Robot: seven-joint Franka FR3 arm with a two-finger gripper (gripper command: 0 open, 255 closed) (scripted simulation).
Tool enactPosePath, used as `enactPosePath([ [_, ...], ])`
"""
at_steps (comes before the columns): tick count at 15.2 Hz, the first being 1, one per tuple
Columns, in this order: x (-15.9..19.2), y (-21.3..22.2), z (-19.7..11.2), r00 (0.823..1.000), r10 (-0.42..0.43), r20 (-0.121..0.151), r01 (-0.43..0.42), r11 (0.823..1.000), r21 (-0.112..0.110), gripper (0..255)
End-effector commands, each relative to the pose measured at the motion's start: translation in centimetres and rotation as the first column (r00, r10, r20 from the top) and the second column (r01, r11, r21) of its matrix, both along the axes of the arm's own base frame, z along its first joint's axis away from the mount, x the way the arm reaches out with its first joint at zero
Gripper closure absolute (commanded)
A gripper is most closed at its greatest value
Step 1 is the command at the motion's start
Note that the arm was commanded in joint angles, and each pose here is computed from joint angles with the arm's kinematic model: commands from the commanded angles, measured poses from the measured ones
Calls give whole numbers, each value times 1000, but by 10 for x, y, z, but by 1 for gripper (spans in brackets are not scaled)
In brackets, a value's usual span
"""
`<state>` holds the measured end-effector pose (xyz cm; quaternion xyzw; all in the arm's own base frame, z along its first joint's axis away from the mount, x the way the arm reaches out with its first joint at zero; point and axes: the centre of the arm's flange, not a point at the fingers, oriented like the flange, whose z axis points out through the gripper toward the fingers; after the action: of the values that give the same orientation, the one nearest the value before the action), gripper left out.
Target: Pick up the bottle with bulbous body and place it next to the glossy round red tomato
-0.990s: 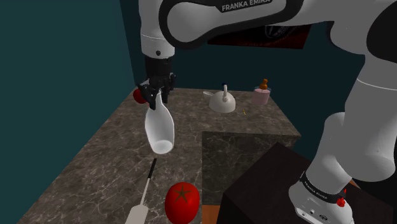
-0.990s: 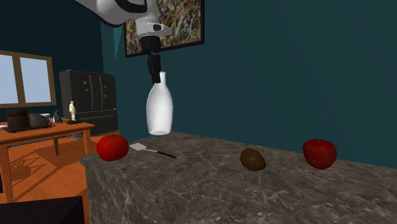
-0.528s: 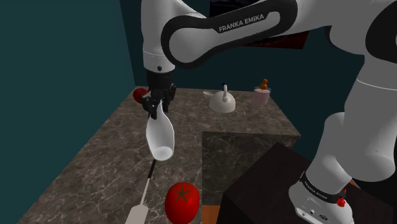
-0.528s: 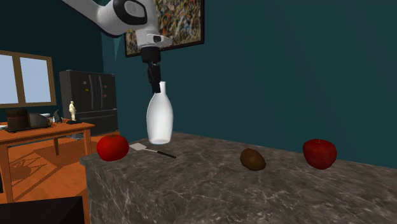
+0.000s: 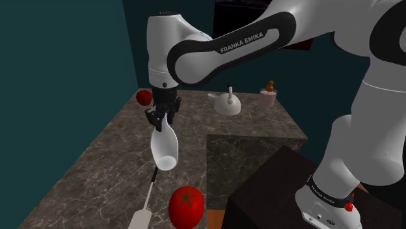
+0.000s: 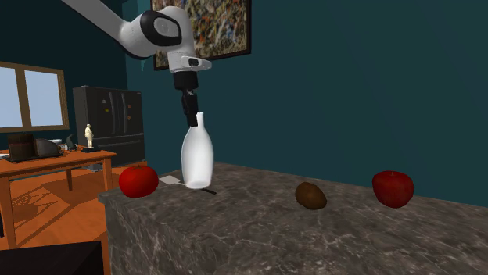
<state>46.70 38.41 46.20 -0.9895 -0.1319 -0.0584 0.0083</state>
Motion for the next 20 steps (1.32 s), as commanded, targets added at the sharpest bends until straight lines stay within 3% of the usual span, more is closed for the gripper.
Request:
enactPosePath([
  [1, 0, 0, -11, 1000, 0, 1, 0, 1000, 1, 255],
  [4, 0, 0, -29, 1000, 0, 1, 0, 1000, 1, 255],
  [12, 0, 0, -29, 1000, 0, 1, 0, 1000, 1, 255],
  [13, 0, 0, -29, 1000, 0, 1, 0, 1000, 1, 0],
  [18, 0, 0, -29, 1000, 0, 1, 0, 1000, 1, 0],
  [20, -3, -1, -3, 1000, 0, 1, 0, 1000, 1, 0],
])
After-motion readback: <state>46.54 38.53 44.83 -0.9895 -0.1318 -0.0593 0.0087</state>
